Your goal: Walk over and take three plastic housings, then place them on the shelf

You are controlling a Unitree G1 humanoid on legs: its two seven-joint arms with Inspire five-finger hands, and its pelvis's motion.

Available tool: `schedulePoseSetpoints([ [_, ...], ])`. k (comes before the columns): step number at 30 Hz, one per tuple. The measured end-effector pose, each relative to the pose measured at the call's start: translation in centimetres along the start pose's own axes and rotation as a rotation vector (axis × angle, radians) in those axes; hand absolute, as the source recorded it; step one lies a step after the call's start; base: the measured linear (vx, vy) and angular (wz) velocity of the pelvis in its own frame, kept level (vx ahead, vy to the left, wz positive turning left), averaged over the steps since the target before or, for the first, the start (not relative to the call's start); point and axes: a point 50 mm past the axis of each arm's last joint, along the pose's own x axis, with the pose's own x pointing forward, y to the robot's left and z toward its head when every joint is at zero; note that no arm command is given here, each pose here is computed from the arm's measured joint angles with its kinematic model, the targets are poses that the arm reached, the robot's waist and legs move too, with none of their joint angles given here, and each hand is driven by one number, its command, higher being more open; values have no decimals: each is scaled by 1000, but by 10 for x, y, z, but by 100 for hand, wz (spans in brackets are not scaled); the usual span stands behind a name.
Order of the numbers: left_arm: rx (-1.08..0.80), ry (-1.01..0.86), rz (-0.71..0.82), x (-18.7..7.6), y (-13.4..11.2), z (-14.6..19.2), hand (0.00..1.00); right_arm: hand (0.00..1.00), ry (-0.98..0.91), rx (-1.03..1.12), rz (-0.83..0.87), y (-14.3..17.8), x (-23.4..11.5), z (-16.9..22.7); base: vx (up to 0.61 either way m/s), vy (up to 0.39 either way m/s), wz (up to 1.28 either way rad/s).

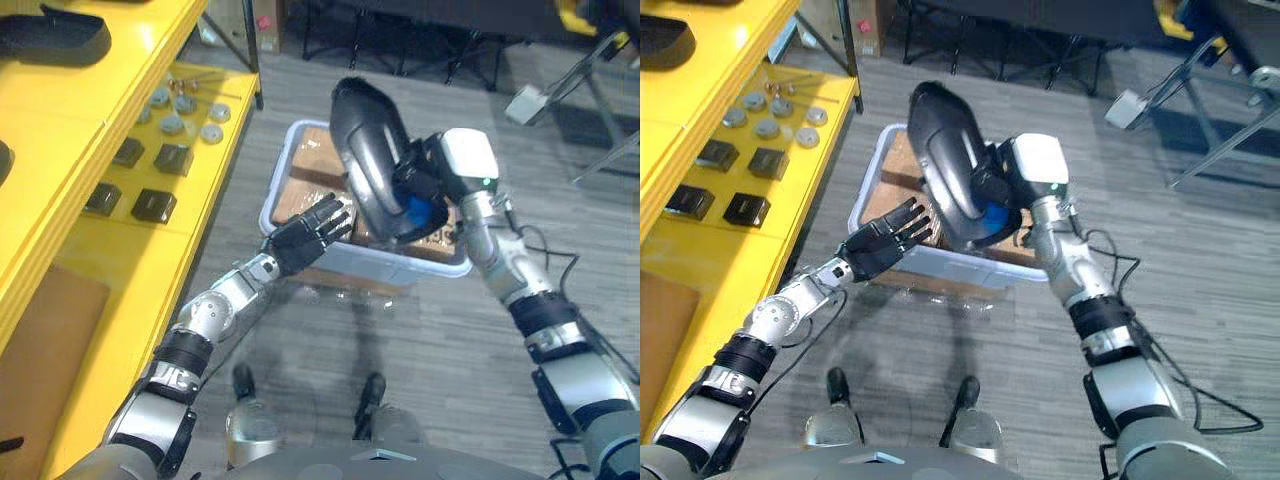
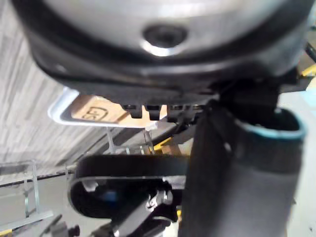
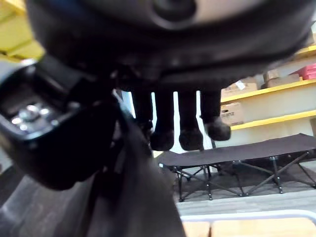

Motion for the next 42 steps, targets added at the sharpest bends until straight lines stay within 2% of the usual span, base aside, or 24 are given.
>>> schedulePoseSetpoints([
  [4, -2, 42, -31, 14, -15, -21, 100, 0, -99, 56, 44, 18, -6, 28, 4, 0, -4],
  [10, 17, 55, 24, 18, -15, -30, 100, 0, -144, 67, 58, 22, -7, 38, 6, 4, -4],
  [11, 28, 58, 38, 19, -15, -32, 0, 0, -147, 67, 61, 23, -7, 39, 0, 0, 0],
  [18, 90, 78, 140, 22, -14, -43, 0, 0, -115, 84, 99, 33, -19, 33, 0, 0, 0],
  [25, 71, -39, 231, 28, -20, -47, 0, 0, -77, 147, 80, 36, -25, 34, 1, 1, 0],
  [31, 15, -85, 271, 19, -13, -61, 0, 0, -22, 217, 90, 50, -41, 36, 0, 0, 0],
  [38, 7, -108, 279, 17, -11, -62, 0, 0, 9, 265, 71, 53, -51, 38, 1, 3, -1],
  [39, 8, -113, 278, 17, -11, -62, 0, 100, 12, 268, 67, 54, -50, 39, 0, 11, -4],
  [42, 28, -141, 281, 17, -11, -60, 0, 100, 38, 309, 44, 55, -55, 39, 0, 0, 0],
])
